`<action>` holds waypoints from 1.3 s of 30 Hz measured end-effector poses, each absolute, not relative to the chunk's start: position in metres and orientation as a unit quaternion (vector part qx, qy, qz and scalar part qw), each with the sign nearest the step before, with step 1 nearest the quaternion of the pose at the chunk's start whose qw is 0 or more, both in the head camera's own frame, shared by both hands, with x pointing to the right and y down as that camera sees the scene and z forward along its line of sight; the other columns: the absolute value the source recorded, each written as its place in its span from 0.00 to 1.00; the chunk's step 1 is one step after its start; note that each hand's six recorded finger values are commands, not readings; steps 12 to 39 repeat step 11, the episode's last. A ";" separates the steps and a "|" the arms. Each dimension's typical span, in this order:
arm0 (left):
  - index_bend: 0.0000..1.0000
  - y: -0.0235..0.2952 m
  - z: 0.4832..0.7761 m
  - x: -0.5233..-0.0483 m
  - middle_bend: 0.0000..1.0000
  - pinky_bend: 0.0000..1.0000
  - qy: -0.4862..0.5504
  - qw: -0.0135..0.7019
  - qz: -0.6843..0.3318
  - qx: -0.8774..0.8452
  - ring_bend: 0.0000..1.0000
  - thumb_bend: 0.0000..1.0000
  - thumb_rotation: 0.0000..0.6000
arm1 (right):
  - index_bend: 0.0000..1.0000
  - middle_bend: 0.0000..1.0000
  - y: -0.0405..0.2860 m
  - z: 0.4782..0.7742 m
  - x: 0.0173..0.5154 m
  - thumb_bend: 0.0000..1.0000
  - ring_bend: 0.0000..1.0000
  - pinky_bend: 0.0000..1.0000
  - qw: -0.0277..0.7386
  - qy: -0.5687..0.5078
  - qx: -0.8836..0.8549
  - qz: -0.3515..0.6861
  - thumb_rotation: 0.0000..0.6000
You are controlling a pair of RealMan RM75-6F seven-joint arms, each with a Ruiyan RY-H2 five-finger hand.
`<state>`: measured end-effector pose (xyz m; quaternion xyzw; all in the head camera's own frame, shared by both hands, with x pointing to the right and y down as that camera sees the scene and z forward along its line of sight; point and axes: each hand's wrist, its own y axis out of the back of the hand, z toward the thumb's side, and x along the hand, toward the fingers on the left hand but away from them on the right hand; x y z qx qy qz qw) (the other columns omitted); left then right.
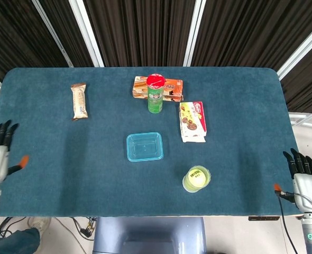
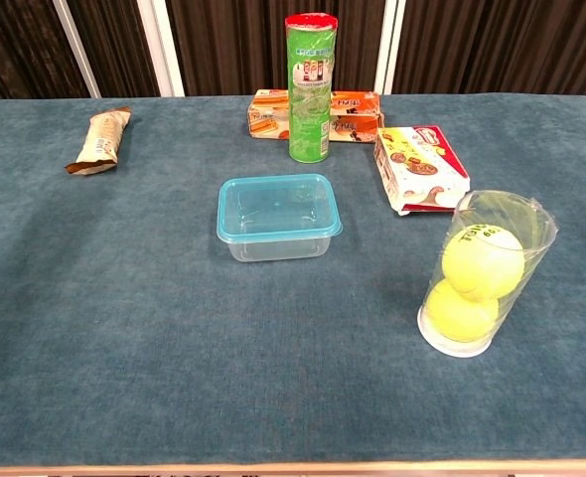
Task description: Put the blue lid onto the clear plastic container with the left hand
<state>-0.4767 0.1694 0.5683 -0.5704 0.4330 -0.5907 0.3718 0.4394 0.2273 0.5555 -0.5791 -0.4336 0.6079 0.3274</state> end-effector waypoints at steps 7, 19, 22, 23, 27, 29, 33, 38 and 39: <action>0.07 0.196 0.568 -0.514 0.00 0.00 0.462 0.337 -0.595 -0.564 0.00 0.25 1.00 | 0.10 0.00 0.226 0.557 0.436 0.29 0.00 0.00 0.332 -0.424 -0.588 0.603 1.00; 0.07 0.201 0.569 -0.516 0.00 0.00 0.461 0.328 -0.590 -0.575 0.00 0.25 1.00 | 0.10 0.00 0.225 0.556 0.434 0.29 0.00 0.00 0.338 -0.424 -0.590 0.598 1.00; 0.07 0.201 0.569 -0.516 0.00 0.00 0.461 0.328 -0.590 -0.575 0.00 0.25 1.00 | 0.10 0.00 0.225 0.556 0.434 0.29 0.00 0.00 0.338 -0.424 -0.590 0.598 1.00; 0.07 0.201 0.569 -0.516 0.00 0.00 0.461 0.328 -0.590 -0.575 0.00 0.25 1.00 | 0.10 0.00 0.225 0.556 0.434 0.29 0.00 0.00 0.338 -0.424 -0.590 0.598 1.00; 0.07 0.201 0.569 -0.516 0.00 0.00 0.461 0.328 -0.590 -0.575 0.00 0.25 1.00 | 0.10 0.00 0.225 0.556 0.434 0.29 0.00 0.00 0.338 -0.424 -0.590 0.598 1.00; 0.07 0.201 0.569 -0.516 0.00 0.00 0.461 0.328 -0.590 -0.575 0.00 0.25 1.00 | 0.10 0.00 0.225 0.556 0.434 0.29 0.00 0.00 0.338 -0.424 -0.590 0.598 1.00; 0.07 0.201 0.569 -0.516 0.00 0.00 0.461 0.328 -0.590 -0.575 0.00 0.25 1.00 | 0.10 0.00 0.225 0.556 0.434 0.29 0.00 0.00 0.338 -0.424 -0.590 0.598 1.00; 0.07 0.201 0.569 -0.516 0.00 0.00 0.461 0.328 -0.590 -0.575 0.00 0.25 1.00 | 0.10 0.00 0.225 0.556 0.434 0.29 0.00 0.00 0.338 -0.424 -0.590 0.598 1.00; 0.07 0.201 0.569 -0.516 0.00 0.00 0.461 0.328 -0.590 -0.575 0.00 0.25 1.00 | 0.10 0.00 0.225 0.556 0.434 0.29 0.00 0.00 0.338 -0.424 -0.590 0.598 1.00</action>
